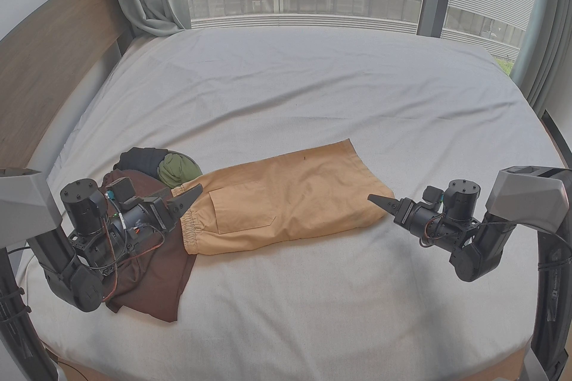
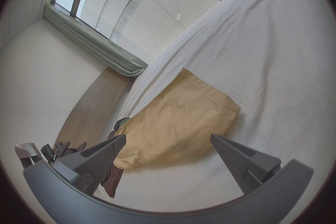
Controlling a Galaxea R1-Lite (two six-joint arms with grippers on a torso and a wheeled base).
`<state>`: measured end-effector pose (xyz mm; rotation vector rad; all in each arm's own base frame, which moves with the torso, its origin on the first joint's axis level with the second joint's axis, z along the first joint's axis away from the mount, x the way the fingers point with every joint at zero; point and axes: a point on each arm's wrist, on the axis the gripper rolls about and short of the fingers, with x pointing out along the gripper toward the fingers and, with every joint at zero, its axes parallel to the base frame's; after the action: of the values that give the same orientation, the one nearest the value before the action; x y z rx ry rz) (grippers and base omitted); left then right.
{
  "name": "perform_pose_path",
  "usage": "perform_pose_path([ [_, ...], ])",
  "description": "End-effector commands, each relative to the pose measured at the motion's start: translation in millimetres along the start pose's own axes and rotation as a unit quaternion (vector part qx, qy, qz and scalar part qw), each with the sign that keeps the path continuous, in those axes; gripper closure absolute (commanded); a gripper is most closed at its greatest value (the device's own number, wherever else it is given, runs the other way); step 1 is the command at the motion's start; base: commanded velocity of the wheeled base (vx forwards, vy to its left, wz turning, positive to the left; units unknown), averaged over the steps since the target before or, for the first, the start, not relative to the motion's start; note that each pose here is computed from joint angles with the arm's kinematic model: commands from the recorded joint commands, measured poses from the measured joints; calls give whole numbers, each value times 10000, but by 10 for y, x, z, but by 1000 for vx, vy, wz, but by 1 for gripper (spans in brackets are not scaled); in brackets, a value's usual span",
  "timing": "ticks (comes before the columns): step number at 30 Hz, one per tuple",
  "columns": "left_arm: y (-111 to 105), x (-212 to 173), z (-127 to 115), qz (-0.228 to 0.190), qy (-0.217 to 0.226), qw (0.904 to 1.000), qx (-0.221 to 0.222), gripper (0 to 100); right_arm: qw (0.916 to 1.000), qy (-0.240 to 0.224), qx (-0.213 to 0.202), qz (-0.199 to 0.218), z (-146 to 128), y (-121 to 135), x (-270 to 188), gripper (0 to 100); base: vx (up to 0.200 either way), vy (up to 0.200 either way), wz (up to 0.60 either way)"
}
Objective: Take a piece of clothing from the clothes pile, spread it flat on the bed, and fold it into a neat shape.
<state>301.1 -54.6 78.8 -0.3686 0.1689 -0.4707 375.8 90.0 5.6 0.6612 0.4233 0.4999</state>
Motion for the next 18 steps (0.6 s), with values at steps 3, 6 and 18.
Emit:
perform_pose_path([
  [3,25,21,-39,31,55,10000,-40,0,9991,265,207,-262,-180,-201,144,0,0,0,0],
  [6,35,28,-60,44,89,9999,-53,0,9984,221,235,-472,-199,-271,229,0,0,0,0],
  [18,62,45,-114,71,180,9998,-86,0,9981,346,387,-342,-345,-249,530,0,0,0,0],
])
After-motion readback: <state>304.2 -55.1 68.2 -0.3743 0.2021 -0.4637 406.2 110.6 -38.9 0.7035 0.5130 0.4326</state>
